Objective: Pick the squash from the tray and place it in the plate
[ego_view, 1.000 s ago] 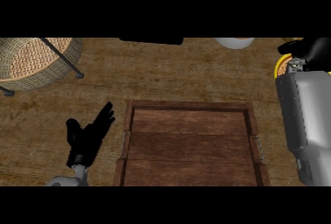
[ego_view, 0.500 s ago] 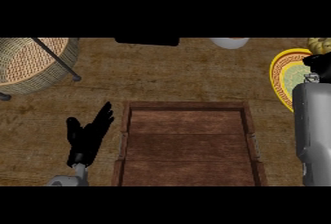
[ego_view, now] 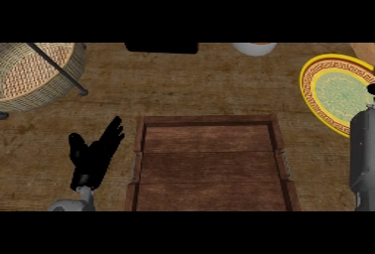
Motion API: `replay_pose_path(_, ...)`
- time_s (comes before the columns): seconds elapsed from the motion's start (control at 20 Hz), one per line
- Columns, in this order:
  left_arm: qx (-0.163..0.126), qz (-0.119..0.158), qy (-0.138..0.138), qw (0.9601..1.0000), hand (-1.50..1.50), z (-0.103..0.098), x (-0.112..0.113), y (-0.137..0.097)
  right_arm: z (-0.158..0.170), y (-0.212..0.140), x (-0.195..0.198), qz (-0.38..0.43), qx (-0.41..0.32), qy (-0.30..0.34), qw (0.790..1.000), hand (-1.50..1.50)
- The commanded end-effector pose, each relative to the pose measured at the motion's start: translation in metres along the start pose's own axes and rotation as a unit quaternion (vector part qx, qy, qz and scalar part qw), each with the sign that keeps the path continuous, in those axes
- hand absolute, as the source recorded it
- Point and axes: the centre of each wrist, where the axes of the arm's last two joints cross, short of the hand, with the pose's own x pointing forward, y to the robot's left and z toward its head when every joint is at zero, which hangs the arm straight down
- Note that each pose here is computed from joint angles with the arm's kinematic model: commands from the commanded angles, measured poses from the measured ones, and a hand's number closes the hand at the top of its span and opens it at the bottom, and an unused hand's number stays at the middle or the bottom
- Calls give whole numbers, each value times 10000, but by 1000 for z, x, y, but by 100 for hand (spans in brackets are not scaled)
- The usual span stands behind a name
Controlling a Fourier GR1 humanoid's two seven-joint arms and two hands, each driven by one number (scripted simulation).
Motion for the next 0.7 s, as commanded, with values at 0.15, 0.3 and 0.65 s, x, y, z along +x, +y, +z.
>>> replay_pose_path(0.15, -21, 65, 31, 10000, 0, 1, -3, 0, -14, 26, -34, -114, 263, 1876, 9818, 150)
replay_pose_path(0.3, -36, 52, 75, 10000, 0, 1, -8, -5, -9, 40, -49, 526, 1102, 2049, 9711, -150)
replay_pose_path(0.65, -45, 82, 125, 9999, 0, -1, -8, -12, -9, 52, -63, -259, 1235, 1908, 9735, -150)
